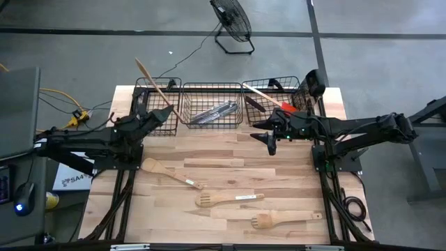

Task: Pick & Place Kitchen Items
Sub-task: Put the wooden serving spoon into the left wire basket

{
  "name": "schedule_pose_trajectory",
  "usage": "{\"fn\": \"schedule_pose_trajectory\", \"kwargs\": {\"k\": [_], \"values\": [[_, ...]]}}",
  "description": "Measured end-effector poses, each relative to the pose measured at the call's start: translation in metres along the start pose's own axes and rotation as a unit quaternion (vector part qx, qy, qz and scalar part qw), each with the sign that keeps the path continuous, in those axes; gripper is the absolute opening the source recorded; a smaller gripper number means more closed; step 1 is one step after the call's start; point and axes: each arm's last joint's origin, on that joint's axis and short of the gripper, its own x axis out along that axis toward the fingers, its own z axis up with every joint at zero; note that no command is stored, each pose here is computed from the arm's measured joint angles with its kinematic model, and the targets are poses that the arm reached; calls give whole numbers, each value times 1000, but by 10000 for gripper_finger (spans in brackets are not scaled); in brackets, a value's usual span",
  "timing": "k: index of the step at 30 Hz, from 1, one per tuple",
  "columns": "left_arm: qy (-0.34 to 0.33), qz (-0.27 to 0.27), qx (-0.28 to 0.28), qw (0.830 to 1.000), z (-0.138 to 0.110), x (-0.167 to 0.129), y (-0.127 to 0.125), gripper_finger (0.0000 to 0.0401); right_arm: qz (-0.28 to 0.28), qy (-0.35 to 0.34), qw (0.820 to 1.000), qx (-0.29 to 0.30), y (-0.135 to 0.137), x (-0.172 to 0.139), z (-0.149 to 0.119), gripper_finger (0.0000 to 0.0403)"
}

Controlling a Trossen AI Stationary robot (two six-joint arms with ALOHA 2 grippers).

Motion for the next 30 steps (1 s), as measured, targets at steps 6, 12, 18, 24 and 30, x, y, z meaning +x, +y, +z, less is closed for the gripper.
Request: {"fn": "schedule_pose_trajectory", "kwargs": {"k": [6, 12, 18, 24, 30], "values": [[23, 125, 155, 980, 30, -12, -31, 90, -3, 12, 1000, -2, -1, 0, -2, 200], [38, 254, 258, 931, 62, -36, -48, 90, -4, 12, 1000, -2, -1, 0, -2, 200], [86, 323, 366, 869, 59, -32, -48, 90, -16, 7, 1000, -4, -2, 0, -2, 200], [93, 406, 394, 819, 51, -10, -38, 90, -16, 7, 1000, -5, -2, 0, -2, 200], [147, 491, 423, 747, 39, 24, -20, 90, -27, 10, 1000, -4, -3, -3, -2, 200]]}}
